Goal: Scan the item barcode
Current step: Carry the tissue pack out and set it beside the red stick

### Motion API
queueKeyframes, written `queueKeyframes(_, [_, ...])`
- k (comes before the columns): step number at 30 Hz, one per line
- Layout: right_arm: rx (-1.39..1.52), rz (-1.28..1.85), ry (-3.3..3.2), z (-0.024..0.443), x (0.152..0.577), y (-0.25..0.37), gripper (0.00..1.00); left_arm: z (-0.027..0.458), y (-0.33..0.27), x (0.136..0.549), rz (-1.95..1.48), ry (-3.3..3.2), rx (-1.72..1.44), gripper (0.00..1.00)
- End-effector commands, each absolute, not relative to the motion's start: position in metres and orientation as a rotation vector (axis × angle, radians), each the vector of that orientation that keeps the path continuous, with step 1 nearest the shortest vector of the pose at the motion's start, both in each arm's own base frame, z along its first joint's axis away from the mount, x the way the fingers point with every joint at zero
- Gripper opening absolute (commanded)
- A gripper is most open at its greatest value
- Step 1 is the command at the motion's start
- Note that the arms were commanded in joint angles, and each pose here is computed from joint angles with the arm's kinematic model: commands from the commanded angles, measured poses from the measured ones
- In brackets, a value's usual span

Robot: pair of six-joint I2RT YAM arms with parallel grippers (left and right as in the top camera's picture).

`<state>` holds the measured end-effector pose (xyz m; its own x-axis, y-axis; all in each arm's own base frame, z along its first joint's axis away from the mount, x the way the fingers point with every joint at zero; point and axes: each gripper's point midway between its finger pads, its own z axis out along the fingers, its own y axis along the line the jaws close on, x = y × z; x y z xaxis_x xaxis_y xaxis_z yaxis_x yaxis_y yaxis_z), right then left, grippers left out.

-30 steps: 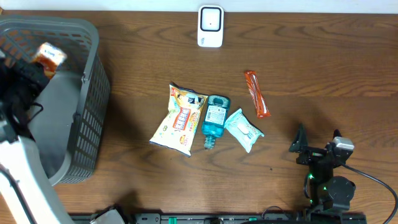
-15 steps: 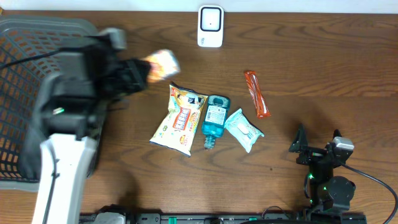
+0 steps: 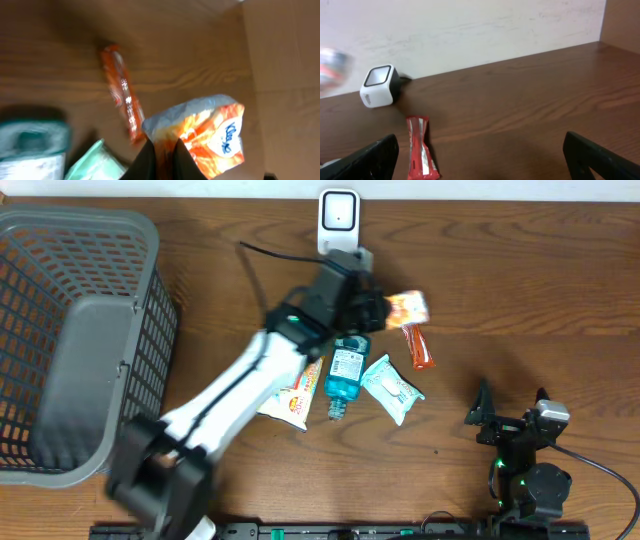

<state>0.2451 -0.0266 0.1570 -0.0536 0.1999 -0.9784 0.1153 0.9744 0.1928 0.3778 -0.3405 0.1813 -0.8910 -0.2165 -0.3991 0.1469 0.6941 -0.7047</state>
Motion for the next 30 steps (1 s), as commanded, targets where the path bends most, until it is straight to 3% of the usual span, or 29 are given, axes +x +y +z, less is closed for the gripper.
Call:
queueKeyframes(1, [0.245,0.051,1.629,0.156,0.245,-0.029,0.99,0.144,-0.369,0.378,-1.154,2.506,-0.258,0.07])
queueKeyframes(12, [0.245,0.051,1.629,0.156,0.245,-0.029,0.99,0.053,-0.423,0.353,-1.183,2.637,-0.312,0.1])
queueKeyframes(16, [0.245,0.051,1.629,0.156,0.245,-0.029,0.99,0.055,-0.423,0.352,-1.158,2.62,-0.194,0.39])
queueKeyframes(20, [0.245,0.051,1.629,0.156,0.245,-0.029,0.99,0.064,-0.42,0.355,-1.153,2.603,-0.163,0.61])
queueKeyframes(26, [0.245,0.051,1.629,0.156,0.245,-0.029,0.99,0.103,-0.39,0.37,-1.031,2.522,-0.008,0.74])
queueKeyframes(30, [0.245,0.051,1.629,0.156,0.245,-0.029,0.99,0.132,-0.322,0.39,-0.699,2.475,-0.001,0.79])
